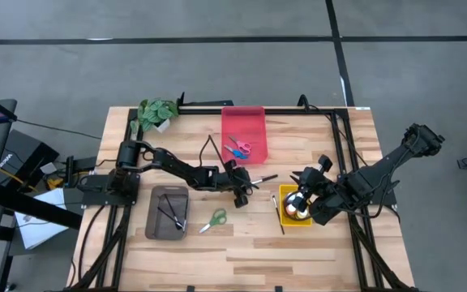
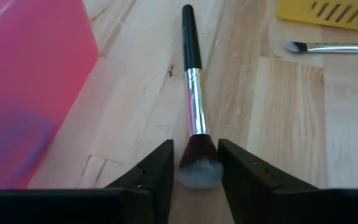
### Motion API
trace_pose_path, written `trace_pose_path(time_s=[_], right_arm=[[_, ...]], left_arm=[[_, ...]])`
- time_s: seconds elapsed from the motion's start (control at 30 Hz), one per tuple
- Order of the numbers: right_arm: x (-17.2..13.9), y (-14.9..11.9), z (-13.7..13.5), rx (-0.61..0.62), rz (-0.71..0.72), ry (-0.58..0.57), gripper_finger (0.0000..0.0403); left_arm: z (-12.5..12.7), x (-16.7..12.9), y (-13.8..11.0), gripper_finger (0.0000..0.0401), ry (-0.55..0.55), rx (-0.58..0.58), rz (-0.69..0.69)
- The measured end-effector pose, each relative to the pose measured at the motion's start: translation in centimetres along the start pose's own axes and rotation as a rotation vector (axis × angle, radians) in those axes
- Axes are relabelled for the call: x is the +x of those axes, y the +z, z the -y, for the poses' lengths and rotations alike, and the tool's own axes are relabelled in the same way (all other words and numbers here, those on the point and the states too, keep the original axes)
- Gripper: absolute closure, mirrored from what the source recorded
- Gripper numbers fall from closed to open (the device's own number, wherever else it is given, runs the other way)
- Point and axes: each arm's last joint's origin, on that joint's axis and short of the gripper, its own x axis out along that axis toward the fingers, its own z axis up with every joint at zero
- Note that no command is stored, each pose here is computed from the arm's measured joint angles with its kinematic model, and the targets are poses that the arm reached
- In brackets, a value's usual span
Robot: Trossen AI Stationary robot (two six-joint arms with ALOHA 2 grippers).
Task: Pick & Place Paint Supplies
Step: Put the top black makeup brush into the black bin
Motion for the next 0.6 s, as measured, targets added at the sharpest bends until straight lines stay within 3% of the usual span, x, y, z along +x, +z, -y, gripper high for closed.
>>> trace_pose_path(time_s=[0.43,0.6], right_arm=[[0.0,0.0,0.0,0.0,0.0,0.0,0.0346],[-0.01,0.01,0.0,0.001,0.0,0.0,0.0346]], left_arm=[[0.14,0.0,-0.02,0.0391,-0.05,0.001,-0.009],[0.14,0.0,-0.02,0.0392,-0.049,0.001,-0.009]])
